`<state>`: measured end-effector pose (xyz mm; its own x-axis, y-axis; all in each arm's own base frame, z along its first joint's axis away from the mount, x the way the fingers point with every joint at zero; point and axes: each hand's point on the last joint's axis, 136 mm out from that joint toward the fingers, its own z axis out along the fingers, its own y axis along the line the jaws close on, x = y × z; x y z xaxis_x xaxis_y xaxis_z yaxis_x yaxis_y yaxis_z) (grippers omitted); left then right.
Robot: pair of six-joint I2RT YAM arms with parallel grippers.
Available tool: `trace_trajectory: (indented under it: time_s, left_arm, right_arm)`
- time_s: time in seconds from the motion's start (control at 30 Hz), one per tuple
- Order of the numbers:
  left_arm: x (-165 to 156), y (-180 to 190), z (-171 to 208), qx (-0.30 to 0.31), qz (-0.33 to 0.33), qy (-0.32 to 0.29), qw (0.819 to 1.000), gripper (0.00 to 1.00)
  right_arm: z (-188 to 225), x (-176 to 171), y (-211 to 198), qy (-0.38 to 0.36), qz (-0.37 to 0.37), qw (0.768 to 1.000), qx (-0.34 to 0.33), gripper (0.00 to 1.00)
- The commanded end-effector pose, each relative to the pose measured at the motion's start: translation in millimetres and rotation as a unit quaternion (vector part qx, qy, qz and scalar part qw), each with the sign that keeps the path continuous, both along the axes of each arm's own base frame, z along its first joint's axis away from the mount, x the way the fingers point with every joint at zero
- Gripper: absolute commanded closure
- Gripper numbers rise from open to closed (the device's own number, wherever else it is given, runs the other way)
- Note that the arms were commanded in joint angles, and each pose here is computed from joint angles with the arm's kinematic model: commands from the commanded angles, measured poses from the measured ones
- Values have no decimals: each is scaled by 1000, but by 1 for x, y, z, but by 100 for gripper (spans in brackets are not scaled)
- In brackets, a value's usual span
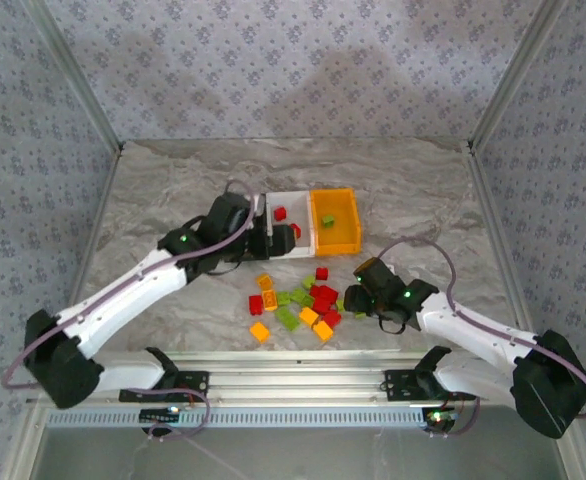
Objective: Sort the legos into containers by color
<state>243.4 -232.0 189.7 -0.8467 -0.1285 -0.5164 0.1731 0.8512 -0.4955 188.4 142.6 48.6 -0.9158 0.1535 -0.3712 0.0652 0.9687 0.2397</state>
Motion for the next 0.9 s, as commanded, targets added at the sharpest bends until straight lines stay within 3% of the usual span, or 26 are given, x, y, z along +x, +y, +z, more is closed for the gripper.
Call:
trace_trajectory:
  time_s: [0.0, 0.47, 0.7, 0.87]
  left_arm:
    - [-11, 21, -3, -10, 40, 3, 999, 1]
    - [-42, 65, -23, -9, 88, 5, 996, 0]
    - [-51, 74, -33, 1, 90, 14, 996, 0]
    - [-56, 77, -40, 9, 84, 21, 996, 0]
  right_arm:
    - [-10, -8, -7, 19, -8, 1000, -16, 30]
    - [-29, -2, -3, 35, 3, 998, -49, 42]
    - [-22, 4, 2, 35, 19, 998, -54, 65]
    - [23, 21, 15, -8, 46, 998, -39, 72]
